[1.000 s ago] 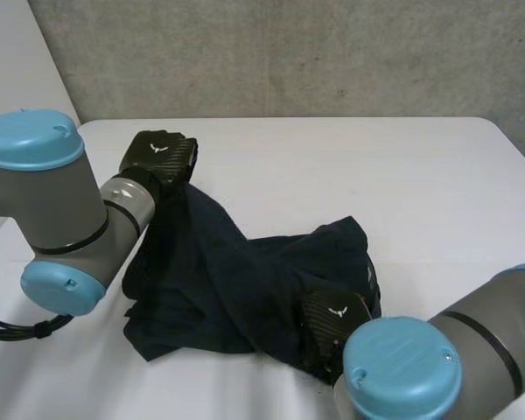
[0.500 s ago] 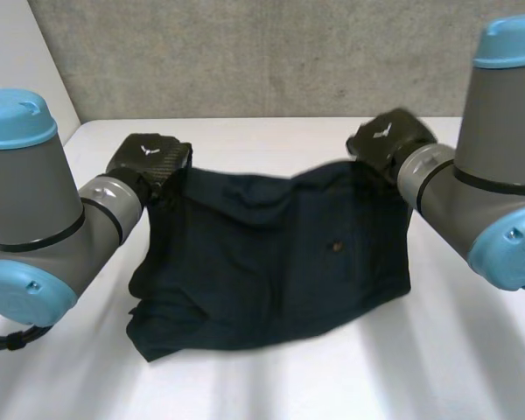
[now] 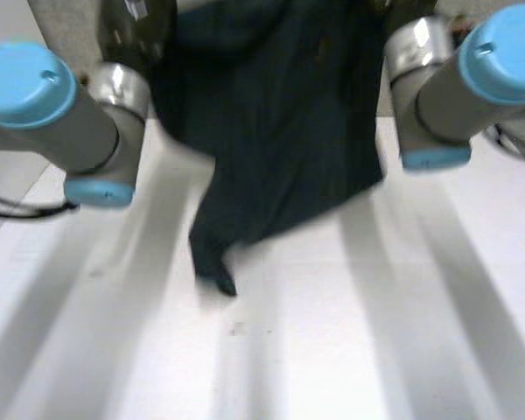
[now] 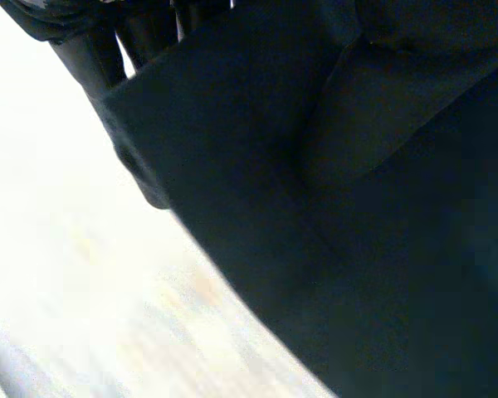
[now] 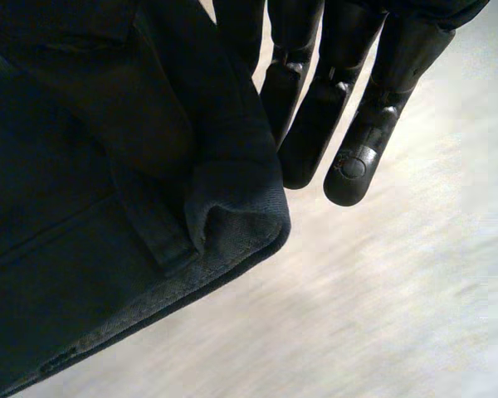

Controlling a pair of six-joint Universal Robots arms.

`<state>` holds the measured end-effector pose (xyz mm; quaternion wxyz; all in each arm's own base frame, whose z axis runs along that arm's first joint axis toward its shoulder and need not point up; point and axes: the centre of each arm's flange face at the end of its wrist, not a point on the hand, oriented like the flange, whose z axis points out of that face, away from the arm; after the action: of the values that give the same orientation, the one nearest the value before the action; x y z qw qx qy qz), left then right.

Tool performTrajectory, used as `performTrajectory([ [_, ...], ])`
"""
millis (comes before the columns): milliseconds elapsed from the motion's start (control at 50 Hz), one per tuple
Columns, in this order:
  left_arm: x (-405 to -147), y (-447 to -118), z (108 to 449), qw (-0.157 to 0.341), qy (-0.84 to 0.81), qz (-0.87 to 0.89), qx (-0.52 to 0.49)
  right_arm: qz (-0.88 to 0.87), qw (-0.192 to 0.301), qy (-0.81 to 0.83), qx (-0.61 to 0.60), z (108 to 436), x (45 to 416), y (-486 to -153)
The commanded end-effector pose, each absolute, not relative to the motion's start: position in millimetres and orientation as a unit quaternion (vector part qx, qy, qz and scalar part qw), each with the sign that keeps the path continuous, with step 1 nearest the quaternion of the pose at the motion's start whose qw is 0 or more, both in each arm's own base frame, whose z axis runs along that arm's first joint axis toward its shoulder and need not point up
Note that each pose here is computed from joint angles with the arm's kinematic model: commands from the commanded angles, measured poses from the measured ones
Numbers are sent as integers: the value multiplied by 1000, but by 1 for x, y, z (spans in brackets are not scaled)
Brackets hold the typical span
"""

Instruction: Fold the shorts.

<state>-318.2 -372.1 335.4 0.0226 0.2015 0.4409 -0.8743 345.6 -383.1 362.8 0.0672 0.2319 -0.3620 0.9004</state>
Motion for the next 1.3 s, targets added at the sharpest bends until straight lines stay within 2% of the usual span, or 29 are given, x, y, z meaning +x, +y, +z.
performTrajectory([
  [20,-311,-343,393,11,310,-940,139,940,27,-295,169,401,331,-369],
  [100,-311,-342,370,6,342,-927,154,919,18,-340,197,378,332,-364],
  [260,-310,-339,296,3,454,-866,208,844,14,-467,262,305,328,-360],
  [280,-311,-338,273,3,485,-846,223,822,13,-496,277,284,327,-358],
  [320,-312,-337,246,2,517,-822,240,802,13,-522,290,266,325,-355],
  [340,-313,-335,233,1,533,-809,249,776,14,-551,307,242,324,-352],
  [360,-315,-331,208,-1,562,-783,266,763,14,-564,315,231,323,-350],
  [440,-316,-311,161,-6,625,-718,307,694,16,-628,353,181,316,-335],
  [580,-302,-278,133,-4,700,-623,350,595,11,-701,394,138,297,-298],
  [820,-273,-224,161,-3,722,-585,369,515,-2,-745,424,137,268,-240],
  [980,-254,-172,137,0,777,-467,422,401,-11,-778,483,127,245,-204],
  [1080,-246,-139,124,-6,791,-411,454,369,-9,-784,498,134,237,-190],
  [1300,-236,-94,136,-6,773,-416,478,348,4,-771,534,150,221,-161],
])
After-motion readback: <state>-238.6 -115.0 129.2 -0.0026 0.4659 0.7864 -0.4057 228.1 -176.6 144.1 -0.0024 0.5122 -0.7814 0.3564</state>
